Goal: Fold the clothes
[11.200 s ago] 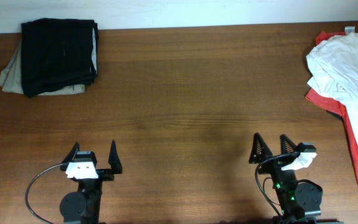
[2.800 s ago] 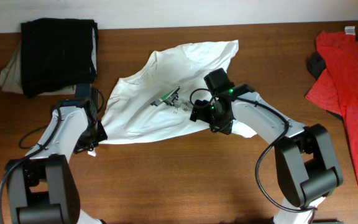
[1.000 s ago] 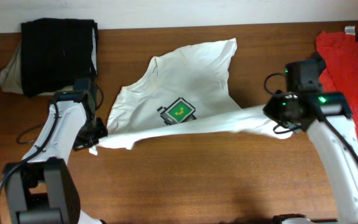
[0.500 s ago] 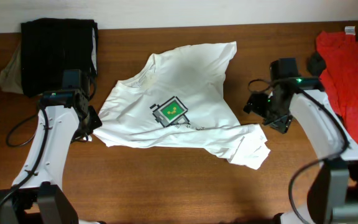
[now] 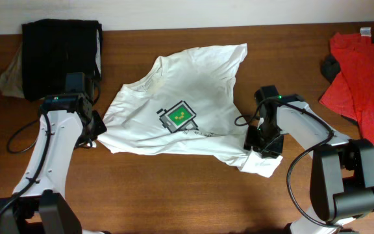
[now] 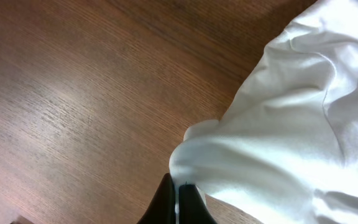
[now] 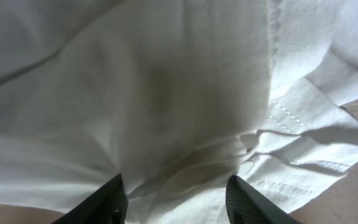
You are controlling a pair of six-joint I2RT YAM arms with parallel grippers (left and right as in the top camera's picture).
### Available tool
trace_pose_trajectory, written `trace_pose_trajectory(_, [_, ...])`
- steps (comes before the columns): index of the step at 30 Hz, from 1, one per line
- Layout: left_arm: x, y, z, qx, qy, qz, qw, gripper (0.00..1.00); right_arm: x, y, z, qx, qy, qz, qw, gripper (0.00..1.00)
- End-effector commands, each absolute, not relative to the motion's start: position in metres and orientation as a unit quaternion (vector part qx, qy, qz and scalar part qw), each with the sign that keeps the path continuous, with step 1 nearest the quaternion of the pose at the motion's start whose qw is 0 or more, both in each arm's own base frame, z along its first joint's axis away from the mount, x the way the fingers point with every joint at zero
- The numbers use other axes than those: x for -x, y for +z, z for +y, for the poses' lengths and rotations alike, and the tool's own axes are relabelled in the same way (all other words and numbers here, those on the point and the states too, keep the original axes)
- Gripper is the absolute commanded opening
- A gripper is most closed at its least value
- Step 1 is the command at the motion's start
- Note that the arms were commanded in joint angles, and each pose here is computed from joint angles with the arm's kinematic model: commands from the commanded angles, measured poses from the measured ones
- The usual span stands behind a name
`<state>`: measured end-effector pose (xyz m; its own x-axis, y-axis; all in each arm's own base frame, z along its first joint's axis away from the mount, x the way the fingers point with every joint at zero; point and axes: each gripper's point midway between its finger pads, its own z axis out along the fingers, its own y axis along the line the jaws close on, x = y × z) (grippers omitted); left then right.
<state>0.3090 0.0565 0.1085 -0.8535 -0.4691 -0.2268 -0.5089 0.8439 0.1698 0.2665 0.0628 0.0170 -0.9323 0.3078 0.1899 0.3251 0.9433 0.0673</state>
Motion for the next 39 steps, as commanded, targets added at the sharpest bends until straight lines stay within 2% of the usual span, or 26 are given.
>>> trace_pose_trajectory(1, [-0.313,0.115,0.057,0.266,0.107,0.953,0.101,0.01,-0.267,0.013,0.057,0.157,-0.031,-0.984,0.081,0.38])
trace_pose_trajectory(3, [-0.313,0.115,0.057,0.266,0.107,0.953,0.101,0.01,-0.270,0.013,0.056,0.157,-0.029,-0.984,0.076,0.28])
trace_pose_trajectory(6, [-0.313,0.115,0.057,0.266,0.107,0.953,0.101,0.01,-0.265,0.018,0.046,0.163,-0.009,-0.983,0.086,0.22])
trace_pose_trajectory(7, [-0.313,0.115,0.057,0.266,0.107,0.953,0.101,0.01,-0.264,0.022,0.042,0.167,-0.003,-0.982,0.091,0.16])
trace_pose_trajectory(8, [-0.313,0.115,0.057,0.267,0.106,0.952,0.103,0.01,-0.262,0.030,0.030,0.175,0.017,-0.980,0.097,0.04])
trace_pose_trajectory(14, [-0.314,0.116,0.057,0.267,0.106,0.952,0.104,0.01,-0.245,0.051,0.008,0.193,0.055,-0.972,0.122,0.04])
trace_pose_trajectory(17, [-0.314,0.116,0.057,0.267,0.106,0.952,0.104,0.01,-0.218,0.055,0.003,0.201,0.083,-0.961,0.169,0.04])
trace_pose_trajectory(22, [-0.315,0.116,0.057,0.267,0.106,0.952,0.107,0.01,-0.163,0.009,0.009,0.243,0.099,-0.939,0.220,0.04])
trace_pose_trajectory(24, [-0.320,0.116,0.056,0.268,0.099,0.951,0.115,0.01,-0.151,-0.012,0.020,0.253,0.066,-0.939,0.222,0.15])
trace_pose_trajectory(28, [-0.324,0.116,0.053,0.268,0.089,0.952,0.120,0.01,-0.173,0.001,0.018,0.251,0.053,-0.944,0.207,0.33])
trace_pose_trajectory(29, [-0.324,0.116,0.053,0.268,0.089,0.952,0.120,0.01,-0.179,0.006,0.018,0.248,0.051,-0.946,0.203,0.43])
trace_pose_trajectory(30, [-0.324,0.116,0.053,0.268,0.089,0.952,0.120,0.01,-0.187,0.012,0.018,0.242,0.049,-0.949,0.196,0.62])
trace_pose_trajectory(31, [-0.324,0.116,0.053,0.268,0.089,0.952,0.120,0.01,-0.198,0.019,0.019,0.237,0.045,-0.953,0.185,0.98])
trace_pose_trajectory(32, [-0.324,0.116,0.053,0.268,0.089,0.952,0.120,0.01,-0.221,0.029,0.021,0.220,0.030,-0.962,0.156,0.99])
trace_pose_trajectory(34, [-0.324,0.116,0.053,0.268,0.089,0.952,0.120,0.01,-0.236,0.037,0.024,0.215,0.018,-0.967,0.136,0.99])
trace_pose_trajectory(39, [-0.324,0.116,0.053,0.268,0.089,0.952,0.120,0.01,-0.255,0.045,0.025,0.202,0.009,-0.973,0.109,0.99])
